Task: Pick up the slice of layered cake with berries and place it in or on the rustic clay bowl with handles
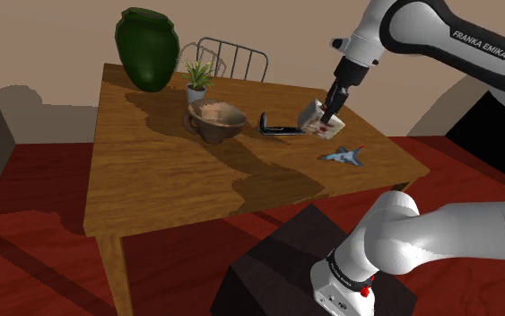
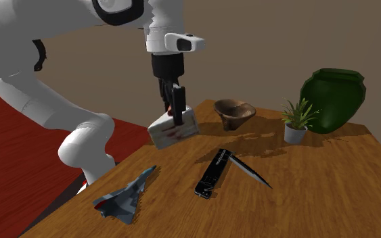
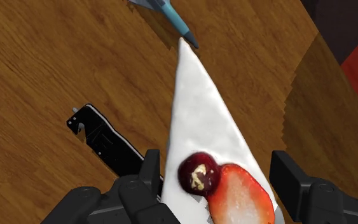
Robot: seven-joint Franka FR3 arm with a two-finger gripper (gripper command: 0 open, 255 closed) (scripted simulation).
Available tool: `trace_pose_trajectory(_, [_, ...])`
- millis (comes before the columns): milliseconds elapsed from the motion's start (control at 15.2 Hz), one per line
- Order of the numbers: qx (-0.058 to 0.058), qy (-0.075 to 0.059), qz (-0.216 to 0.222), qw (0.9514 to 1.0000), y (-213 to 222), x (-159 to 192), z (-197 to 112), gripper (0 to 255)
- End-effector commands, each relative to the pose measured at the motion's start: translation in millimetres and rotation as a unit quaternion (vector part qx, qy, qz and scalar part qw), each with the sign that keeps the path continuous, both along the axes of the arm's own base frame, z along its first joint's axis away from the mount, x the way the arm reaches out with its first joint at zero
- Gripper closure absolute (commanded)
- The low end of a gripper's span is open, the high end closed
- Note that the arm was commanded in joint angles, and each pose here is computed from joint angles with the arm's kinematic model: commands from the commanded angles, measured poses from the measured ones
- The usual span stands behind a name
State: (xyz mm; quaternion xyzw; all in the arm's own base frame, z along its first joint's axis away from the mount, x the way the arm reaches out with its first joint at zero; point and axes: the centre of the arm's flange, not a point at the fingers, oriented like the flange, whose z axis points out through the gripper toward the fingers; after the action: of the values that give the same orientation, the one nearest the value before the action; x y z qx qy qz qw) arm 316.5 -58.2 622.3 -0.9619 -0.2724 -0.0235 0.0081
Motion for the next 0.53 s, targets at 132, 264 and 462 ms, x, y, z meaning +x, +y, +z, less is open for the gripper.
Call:
trace_pose_trajectory(132, [0.000,0.000,0.000,1.0000,0,1,21,255])
trace_pose_trajectory(264, [0.000,0.000,0.000,1.0000,0,1,32,255])
trace_pose_trajectory(462, [0.000,0.000,0.000,1.0000,0,1,47,255])
